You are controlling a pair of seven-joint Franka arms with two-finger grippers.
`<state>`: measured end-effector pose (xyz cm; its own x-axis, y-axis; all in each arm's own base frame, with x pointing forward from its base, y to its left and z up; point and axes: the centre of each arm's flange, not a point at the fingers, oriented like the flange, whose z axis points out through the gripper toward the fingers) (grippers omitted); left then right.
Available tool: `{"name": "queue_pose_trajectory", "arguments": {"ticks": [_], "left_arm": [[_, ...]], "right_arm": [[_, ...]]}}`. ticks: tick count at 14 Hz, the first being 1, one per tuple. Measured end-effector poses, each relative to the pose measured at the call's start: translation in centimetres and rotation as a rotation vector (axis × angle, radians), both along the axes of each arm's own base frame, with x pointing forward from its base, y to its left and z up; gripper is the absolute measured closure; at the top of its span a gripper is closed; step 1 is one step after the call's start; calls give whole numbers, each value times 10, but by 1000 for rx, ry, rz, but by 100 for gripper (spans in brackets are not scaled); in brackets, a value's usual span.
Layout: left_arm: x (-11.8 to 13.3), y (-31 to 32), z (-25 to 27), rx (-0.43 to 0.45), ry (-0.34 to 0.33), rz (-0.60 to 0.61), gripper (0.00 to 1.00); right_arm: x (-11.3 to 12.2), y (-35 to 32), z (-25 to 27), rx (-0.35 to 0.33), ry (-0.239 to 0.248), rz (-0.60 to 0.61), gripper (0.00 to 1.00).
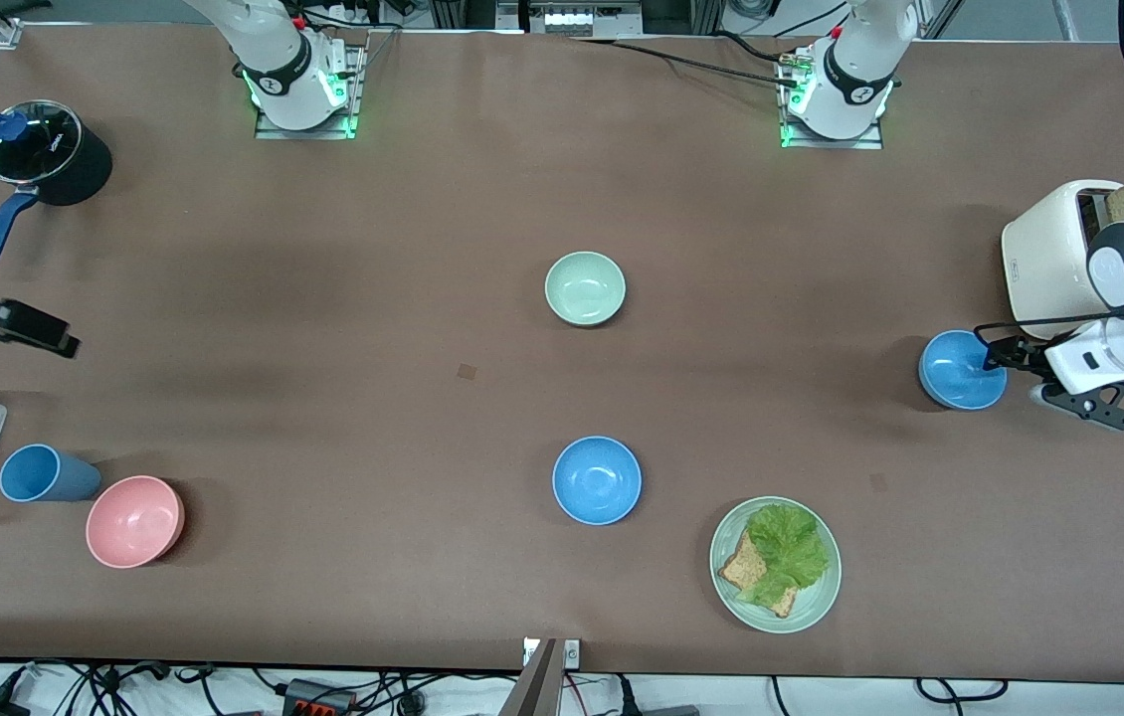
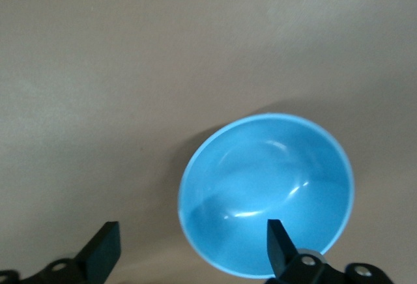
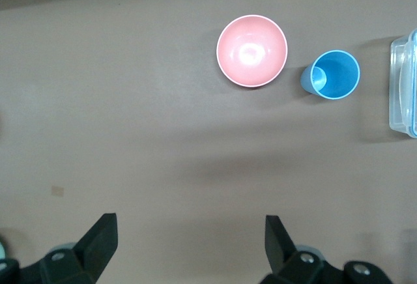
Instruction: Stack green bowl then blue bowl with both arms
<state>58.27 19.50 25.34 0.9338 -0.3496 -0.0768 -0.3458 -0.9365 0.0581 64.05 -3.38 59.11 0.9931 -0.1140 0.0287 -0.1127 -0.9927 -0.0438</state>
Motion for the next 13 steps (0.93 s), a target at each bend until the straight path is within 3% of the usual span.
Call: {"name": "queue_pose_trajectory", "arguments": {"ticks": [4, 6, 12, 13], "left_arm": [[-6, 0, -12, -8, 14, -10, 9], [-7, -1, -18, -13, 24, -12, 18], [-8, 1, -40, -19, 32, -10, 25], [-8, 1, -41, -19, 33, -10, 31]], "right_arm": [[-15, -2, 12, -11, 27, 9, 0], [-18, 0, 14, -17, 31, 14, 0], [-47, -1, 5, -45, 63, 47, 0], [-51, -1, 0, -45, 61, 49, 0]]}}
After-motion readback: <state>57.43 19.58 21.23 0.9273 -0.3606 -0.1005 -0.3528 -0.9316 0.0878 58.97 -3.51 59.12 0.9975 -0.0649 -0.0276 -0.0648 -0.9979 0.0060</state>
